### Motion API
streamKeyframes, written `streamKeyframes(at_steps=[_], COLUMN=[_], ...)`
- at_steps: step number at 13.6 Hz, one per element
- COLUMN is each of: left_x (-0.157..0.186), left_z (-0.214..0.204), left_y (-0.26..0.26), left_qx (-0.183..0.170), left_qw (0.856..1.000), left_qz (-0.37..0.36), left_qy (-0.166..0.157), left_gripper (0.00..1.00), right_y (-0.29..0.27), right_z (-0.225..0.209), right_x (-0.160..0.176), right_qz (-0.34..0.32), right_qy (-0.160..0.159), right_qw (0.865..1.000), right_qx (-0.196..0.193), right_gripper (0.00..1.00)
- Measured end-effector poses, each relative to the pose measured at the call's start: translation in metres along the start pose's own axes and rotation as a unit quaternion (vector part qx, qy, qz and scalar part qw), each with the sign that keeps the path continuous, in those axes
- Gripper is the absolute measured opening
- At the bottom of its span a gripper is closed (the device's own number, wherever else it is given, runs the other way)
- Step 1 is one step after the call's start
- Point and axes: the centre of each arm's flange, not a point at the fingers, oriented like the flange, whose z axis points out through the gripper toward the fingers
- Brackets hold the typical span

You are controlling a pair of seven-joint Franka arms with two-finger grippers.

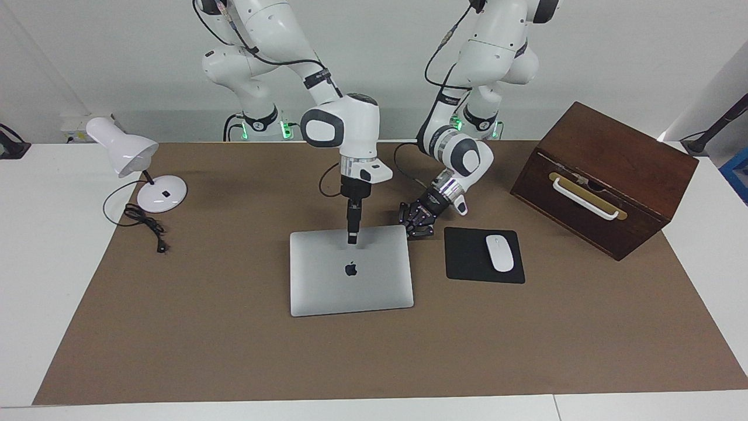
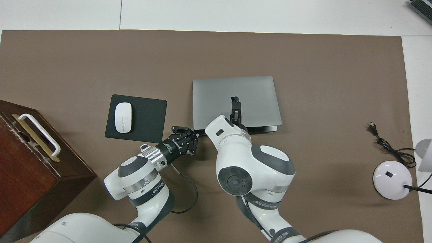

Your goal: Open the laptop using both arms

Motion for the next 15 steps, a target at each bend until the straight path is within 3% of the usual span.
streamKeyframes(at_steps=[15], left_x=[0.000], left_z=[0.000], left_y=[0.000], left_qx=[0.000], left_qw=[1.000], left_qz=[0.000], left_qy=[0.000], left_gripper=[0.01], right_y=[0.015], right_z=[0.023], right_x=[0.016], right_qz=[0.019], right_qy=[0.004], right_qw=[1.000], right_qx=[-0.018], right_gripper=[1.00])
